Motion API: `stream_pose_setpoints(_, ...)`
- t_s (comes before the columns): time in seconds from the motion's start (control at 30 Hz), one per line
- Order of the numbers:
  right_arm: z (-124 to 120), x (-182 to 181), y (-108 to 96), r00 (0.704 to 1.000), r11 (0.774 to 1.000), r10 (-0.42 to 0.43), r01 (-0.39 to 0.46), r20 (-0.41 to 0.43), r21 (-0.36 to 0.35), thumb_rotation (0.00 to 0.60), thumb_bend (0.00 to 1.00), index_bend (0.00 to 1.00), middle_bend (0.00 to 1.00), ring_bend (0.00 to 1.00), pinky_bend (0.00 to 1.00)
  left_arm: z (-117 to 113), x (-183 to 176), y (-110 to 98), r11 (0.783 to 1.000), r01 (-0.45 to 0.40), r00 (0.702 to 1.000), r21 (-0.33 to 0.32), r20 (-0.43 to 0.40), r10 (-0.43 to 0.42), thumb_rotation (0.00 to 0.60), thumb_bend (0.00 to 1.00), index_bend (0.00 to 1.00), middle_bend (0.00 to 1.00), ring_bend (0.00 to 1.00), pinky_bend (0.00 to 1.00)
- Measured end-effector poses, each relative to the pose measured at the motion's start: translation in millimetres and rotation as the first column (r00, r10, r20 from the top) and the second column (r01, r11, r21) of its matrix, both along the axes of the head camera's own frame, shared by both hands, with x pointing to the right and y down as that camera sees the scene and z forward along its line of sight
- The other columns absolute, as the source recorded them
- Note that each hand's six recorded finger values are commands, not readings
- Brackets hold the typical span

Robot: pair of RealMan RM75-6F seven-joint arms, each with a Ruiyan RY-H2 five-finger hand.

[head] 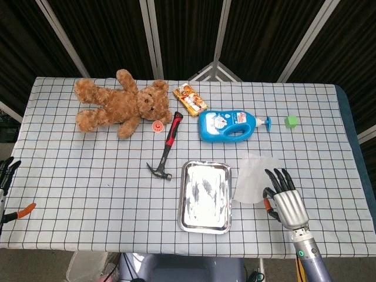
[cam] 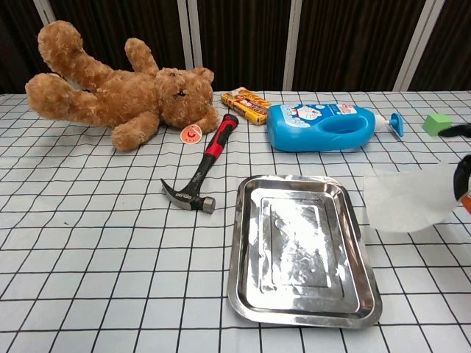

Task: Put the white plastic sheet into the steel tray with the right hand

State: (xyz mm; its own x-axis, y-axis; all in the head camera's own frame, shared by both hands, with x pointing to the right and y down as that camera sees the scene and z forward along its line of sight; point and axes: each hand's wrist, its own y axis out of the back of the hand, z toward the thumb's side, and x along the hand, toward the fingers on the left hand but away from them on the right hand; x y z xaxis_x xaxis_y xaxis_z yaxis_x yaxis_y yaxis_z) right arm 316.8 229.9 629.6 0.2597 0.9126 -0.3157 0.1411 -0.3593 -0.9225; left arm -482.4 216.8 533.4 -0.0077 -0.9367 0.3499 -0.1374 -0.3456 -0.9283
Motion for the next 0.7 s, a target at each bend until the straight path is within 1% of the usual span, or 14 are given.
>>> stream_pose_setpoints(0.13,-26.1,-18.1,-18.4,0.995,0.998,0.004,-0.01,0.102,0.065,0.6,0.55,0.58,0.12,0.01,0.0,0.0,0.0,-0.2,1.0,-0.002,1.0,0.001,0.003,0.002,0.6,0.0,0.0,0.0,0.0,0.0)
stream_pose_setpoints(0.2,-38.0,-27.4,-25.4,0.989,0.996,0.007,-0.02,0.15,0.084,0.6,0.55,0.58,0.12,0.01,0.0,0.0,0.0,-0.1,1.0,-0.003,1.0,0.002,0.003,0.003,0.6,0.0,0.0,0.0,0.0,0.0)
stream_pose_setpoints(0.3,-58.7,-45.0,-34.2,0.971,0.994,0.016,-0.041,0.24,0.099,0.6,0.55,0.58,0.12,0.01,0.0,0.3,0.0,0.2,1.0,-0.004,1.0,0.001,0.004,0.004,0.6,0.0,0.0,0.0,0.0,0.0)
stream_pose_setpoints(0.37,-73.1,-58.4,-37.7,0.954,0.994,0.021,-0.053,0.3,0.1,0.6,0.55,0.58,0.12,0.01,0.0,0.8,-0.1,0.6,1.0,-0.005,1.0,-0.001,0.007,0.005,0.6,0.0,0.0,0.0,0.0,0.0)
stream_pose_setpoints(0.43,-85.7,-70.9,-38.6,0.938,0.994,0.021,-0.058,0.347,0.098,0.6,0.55,0.59,0.12,0.01,0.0,1.1,0.2,0.7,1.0,-0.007,1.0,-0.002,0.008,0.007,0.6,0.0,0.0,0.0,0.0,0.0)
stream_pose_setpoints(0.53,-94.8,-85.2,-33.3,0.92,0.996,0.023,-0.057,0.392,0.074,0.6,0.55,0.59,0.12,0.01,0.0,1.2,0.5,0.9,1.0,-0.009,1.0,-0.002,0.009,0.009,0.6,0.0,0.0,0.0,0.0,0.0)
stream_pose_setpoints(0.7,-87.9,-96.2,-21.6,0.912,0.998,0.038,-0.053,0.409,0.027,0.6,0.55,0.59,0.12,0.01,0.0,2.0,0.5,1.2,1.0,-0.011,1.0,-0.005,0.009,0.011,0.6,0.0,0.0,0.0,0.0,0.0)
